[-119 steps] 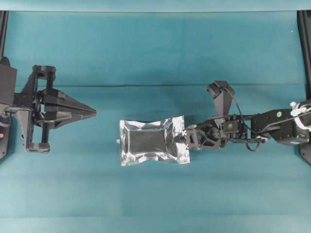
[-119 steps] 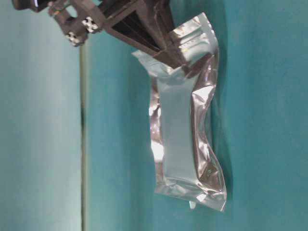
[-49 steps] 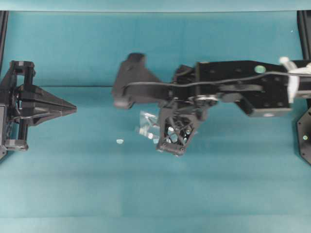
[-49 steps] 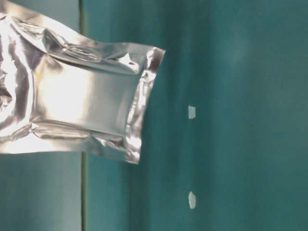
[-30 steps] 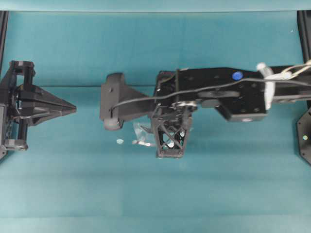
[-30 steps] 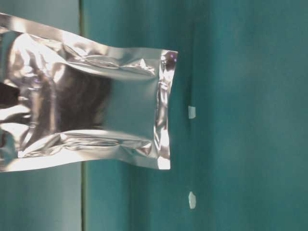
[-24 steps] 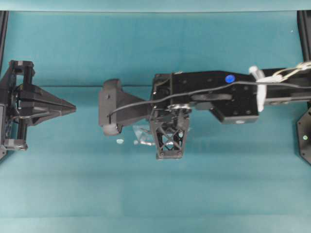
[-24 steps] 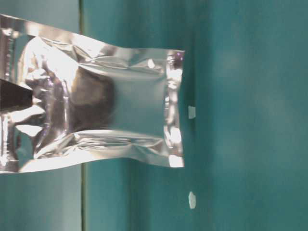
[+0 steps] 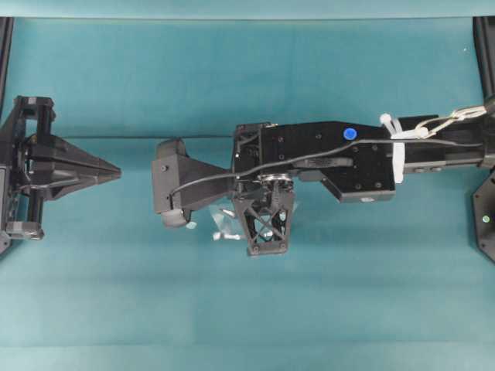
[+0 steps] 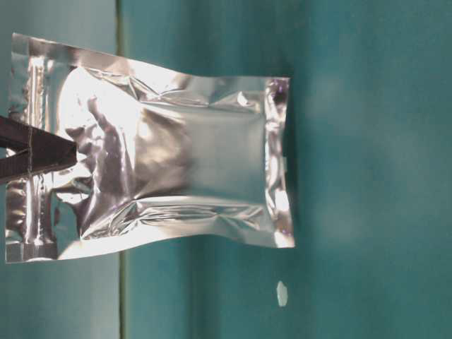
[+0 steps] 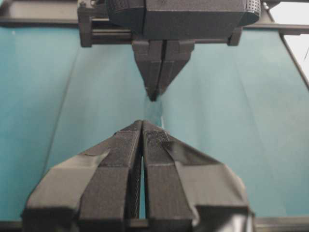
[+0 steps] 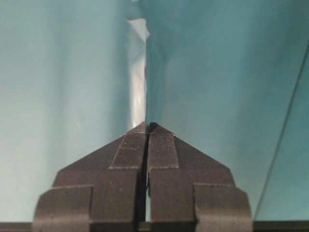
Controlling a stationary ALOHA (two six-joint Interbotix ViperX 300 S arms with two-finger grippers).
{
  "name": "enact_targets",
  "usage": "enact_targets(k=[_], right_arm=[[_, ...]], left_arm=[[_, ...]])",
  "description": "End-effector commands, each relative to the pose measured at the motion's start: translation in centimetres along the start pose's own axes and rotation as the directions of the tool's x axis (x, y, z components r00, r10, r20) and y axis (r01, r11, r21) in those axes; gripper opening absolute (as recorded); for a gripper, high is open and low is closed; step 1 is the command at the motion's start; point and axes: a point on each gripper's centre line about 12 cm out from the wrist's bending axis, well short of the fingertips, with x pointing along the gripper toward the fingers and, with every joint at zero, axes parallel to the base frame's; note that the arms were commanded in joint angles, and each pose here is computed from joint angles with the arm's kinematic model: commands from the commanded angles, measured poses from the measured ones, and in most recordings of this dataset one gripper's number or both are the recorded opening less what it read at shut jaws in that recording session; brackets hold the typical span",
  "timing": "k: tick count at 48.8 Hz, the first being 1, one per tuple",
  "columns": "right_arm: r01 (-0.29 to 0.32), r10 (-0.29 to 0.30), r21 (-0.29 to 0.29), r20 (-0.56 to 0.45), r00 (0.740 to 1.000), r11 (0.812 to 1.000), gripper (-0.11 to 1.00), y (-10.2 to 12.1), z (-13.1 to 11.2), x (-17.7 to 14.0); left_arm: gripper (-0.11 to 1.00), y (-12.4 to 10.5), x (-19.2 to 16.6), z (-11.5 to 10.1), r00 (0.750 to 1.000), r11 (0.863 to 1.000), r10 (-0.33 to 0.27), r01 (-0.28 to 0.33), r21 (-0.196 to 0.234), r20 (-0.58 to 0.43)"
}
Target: Hand over the silver zip bag and make it stand upright.
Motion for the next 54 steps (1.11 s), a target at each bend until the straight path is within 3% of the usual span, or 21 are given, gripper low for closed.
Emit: enact_targets(k=[1,42,54], right_arm=[[0.016,-0.015,-0.016,0.039,0.999,1.000,-0.02,-0.1,0.4,-1.1],[0.041,-0.041,-0.008,0.025,0.999,0.999,-0.02,-0.9,0.2,-0.1],[0.041,-0.041,-0.005,0.022,0.999,0.999,-0.02,-0.9,0.2,-0.1]], left_arm=[[0.01,0.0,0.1,0.5,1.000,1.000,0.000,0.000,0.005,0.014],[0.01,0.0,0.2,0.4,1.000,1.000,0.001,-0.001,0.000,0.008],[0.01,0.5,0.7,-0.6,0.999,0.993,0.022,-0.025,-0.112,-0.024]])
